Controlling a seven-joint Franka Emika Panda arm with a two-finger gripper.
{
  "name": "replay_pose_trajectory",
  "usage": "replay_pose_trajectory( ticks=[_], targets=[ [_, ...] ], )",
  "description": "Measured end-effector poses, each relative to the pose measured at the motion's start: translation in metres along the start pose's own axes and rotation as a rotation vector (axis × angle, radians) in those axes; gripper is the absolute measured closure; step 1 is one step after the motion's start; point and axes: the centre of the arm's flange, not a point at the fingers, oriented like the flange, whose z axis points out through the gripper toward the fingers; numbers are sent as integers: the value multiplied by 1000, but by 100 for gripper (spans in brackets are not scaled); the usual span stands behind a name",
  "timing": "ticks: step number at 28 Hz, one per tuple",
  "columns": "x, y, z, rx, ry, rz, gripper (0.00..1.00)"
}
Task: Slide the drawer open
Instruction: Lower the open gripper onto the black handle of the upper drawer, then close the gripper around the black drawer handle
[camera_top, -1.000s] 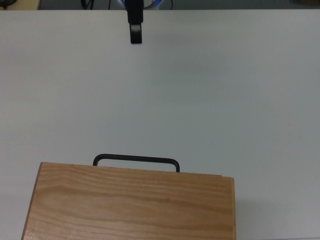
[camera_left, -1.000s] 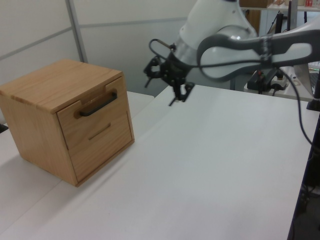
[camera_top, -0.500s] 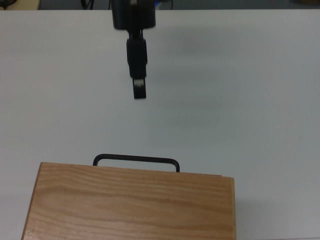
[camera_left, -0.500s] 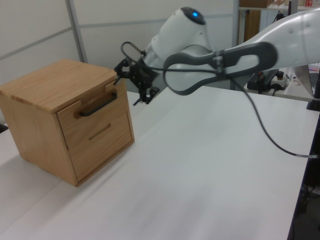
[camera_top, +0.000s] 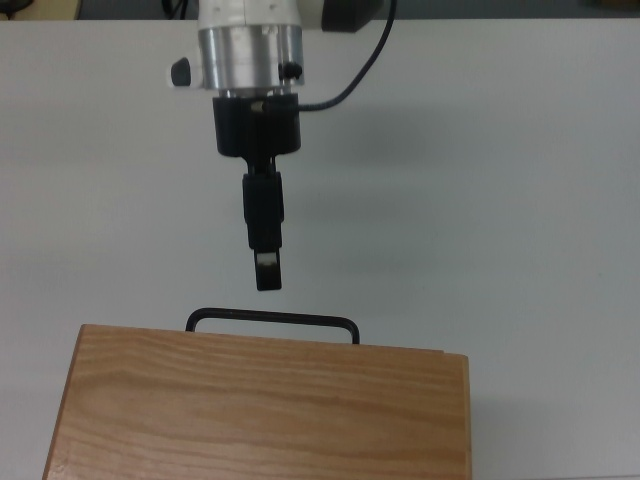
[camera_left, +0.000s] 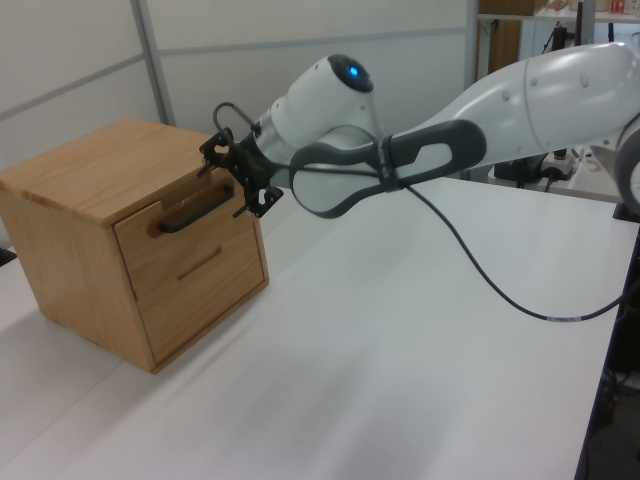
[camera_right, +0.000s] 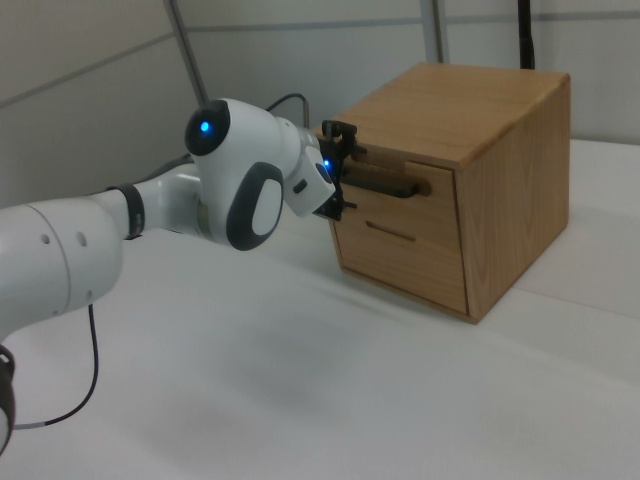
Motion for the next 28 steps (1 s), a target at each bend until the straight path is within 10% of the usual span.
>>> replay_pose_trajectory(
  ticks=[8,28],
  targets=[
    [3,11,25,-5,6,-19,3],
    [1,9,30,0,34,-102,81]
  ],
)
